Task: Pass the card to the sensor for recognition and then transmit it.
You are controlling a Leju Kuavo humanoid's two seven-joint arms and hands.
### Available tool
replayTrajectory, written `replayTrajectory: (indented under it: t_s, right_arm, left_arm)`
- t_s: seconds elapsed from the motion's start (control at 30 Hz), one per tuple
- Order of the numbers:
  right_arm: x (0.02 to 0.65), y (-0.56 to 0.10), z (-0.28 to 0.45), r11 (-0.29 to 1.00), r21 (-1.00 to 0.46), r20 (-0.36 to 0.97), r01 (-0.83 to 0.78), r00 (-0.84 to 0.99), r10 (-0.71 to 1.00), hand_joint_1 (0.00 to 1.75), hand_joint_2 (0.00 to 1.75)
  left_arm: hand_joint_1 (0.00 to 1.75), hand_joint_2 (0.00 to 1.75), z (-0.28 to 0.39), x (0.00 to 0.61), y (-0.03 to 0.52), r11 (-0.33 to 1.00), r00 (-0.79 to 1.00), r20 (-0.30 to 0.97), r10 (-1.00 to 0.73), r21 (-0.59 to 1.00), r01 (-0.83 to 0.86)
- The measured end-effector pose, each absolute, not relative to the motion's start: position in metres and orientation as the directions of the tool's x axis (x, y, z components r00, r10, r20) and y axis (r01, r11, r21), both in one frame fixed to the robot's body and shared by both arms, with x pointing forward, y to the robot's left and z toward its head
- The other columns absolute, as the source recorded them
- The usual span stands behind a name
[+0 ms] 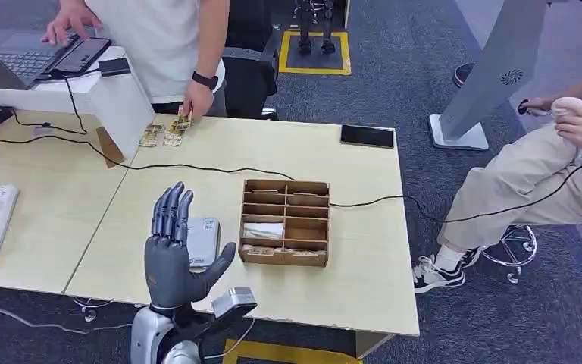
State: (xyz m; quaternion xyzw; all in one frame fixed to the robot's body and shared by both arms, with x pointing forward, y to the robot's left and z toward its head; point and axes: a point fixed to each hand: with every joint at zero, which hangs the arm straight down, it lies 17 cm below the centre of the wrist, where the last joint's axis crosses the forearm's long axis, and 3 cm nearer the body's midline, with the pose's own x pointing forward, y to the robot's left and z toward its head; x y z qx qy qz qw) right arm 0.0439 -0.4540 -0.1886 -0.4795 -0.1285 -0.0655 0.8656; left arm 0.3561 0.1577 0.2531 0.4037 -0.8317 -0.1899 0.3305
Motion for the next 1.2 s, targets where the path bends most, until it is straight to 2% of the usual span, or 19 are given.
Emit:
replayTrajectory:
  t_s: [0.37, 0.73, 1.03, 1.2]
  right_arm:
    - [0.054, -0.453, -0.19, 0.545, -0.804, 0.295, 0.236, 0.955, 0.021, 0.0, 1.75]
    - [0.06, -0.457, -0.192, 0.552, -0.8, 0.304, 0.237, 0.952, 0.032, 0.0, 1.75]
    - [0.06, -0.461, -0.196, 0.558, -0.796, 0.303, 0.233, 0.952, 0.035, 0.0, 1.75]
    - [0.06, -0.462, -0.197, 0.562, -0.794, 0.302, 0.232, 0.953, 0.034, 0.0, 1.75]
  left_arm:
    - [0.0, 1.75, 0.212, 0.368, 0.138, 0.505, -0.444, 0.299, -0.845, 0.721, -0.474]
    - [0.0, 1.75, 0.179, 0.369, 0.114, 0.478, -0.501, 0.259, -0.826, 0.792, -0.379]
    - [0.0, 1.75, 0.148, 0.375, 0.1, 0.367, -0.515, 0.169, -0.84, 0.876, -0.312]
    - [0.0, 1.75, 0.138, 0.381, 0.102, 0.27, -0.481, 0.086, -0.873, 0.904, -0.33]
